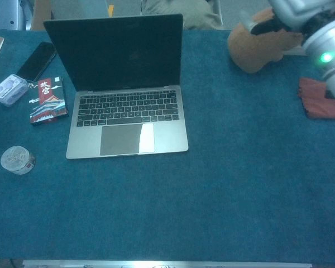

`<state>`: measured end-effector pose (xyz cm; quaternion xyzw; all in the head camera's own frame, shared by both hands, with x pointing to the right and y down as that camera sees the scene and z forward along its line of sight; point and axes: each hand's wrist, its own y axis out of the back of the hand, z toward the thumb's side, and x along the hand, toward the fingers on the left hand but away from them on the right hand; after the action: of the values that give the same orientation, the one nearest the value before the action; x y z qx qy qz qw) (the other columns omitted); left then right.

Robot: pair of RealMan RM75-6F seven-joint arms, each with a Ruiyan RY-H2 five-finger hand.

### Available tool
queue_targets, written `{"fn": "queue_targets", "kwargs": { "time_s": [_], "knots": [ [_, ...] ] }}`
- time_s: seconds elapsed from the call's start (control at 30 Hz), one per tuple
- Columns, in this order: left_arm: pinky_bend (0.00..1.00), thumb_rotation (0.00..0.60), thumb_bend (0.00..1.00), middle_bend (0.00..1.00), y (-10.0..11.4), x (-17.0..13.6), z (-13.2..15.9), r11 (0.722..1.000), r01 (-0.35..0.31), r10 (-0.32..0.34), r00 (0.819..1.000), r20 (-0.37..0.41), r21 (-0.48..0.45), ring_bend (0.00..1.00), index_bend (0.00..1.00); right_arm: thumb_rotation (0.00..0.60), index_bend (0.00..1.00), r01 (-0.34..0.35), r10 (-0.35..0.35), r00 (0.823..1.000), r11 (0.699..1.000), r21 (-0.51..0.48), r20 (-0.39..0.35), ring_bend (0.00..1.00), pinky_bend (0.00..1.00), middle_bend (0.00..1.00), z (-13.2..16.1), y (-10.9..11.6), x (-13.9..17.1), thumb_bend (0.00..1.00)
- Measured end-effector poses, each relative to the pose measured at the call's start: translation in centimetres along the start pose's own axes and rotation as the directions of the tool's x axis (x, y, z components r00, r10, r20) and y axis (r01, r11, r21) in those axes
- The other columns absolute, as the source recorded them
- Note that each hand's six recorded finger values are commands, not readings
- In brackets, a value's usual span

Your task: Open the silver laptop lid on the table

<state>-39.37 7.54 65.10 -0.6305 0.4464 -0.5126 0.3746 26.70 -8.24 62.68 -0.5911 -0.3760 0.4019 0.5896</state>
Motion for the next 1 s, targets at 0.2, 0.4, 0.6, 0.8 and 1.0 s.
{"fn": "queue_targets", "kwargs": {
  "time_s": [0.2,0.4,0.6,0.8,1.0],
  "knots": [
    [0.0,0.261,0.31,0.0,1.1,-0.5,-1.9,0.992,-0.125,0.123,0.99,-0.065,-0.015,0.0,0.07,0.519,0.0,-0.039,0.039,0.995,0.999,0.006,0.096,0.0,0.04,0.17,-4.3,-0.6,5.3,0.41],
    [0.0,0.259,0.31,0.0,0.6,-1.4,-2.0,0.986,-0.165,0.166,0.982,-0.088,0.023,0.0,0.07,0.519,0.0,-0.069,0.067,0.975,0.998,0.006,0.211,0.0,0.04,0.17,-7.8,-1.2,10.8,0.41],
    [0.0,0.258,0.31,0.0,0.3,-2.1,-2.1,0.985,-0.167,0.17,0.98,-0.1,0.039,0.0,0.07,0.52,0.0,-0.07,0.063,0.942,0.998,0.01,0.331,0.0,0.04,0.17,-10.6,-1.1,16.1,0.41],
    [0.0,0.262,0.31,0.0,0.0,-2.9,-1.6,0.983,-0.169,0.175,0.98,-0.091,0.064,0.0,0.07,0.518,0.0,-0.053,0.033,0.905,0.998,0.033,0.425,0.0,0.04,0.17,-12.6,-0.4,20.0,0.41],
    [0.0,0.262,0.31,0.0,0.0,-3.2,-1.2,0.984,-0.17,0.174,0.982,-0.078,0.049,0.0,0.07,0.52,0.0,-0.046,0.023,0.88,0.998,0.037,0.475,0.0,0.04,0.17,-13.7,-0.3,21.8,0.41]
  ]
}}
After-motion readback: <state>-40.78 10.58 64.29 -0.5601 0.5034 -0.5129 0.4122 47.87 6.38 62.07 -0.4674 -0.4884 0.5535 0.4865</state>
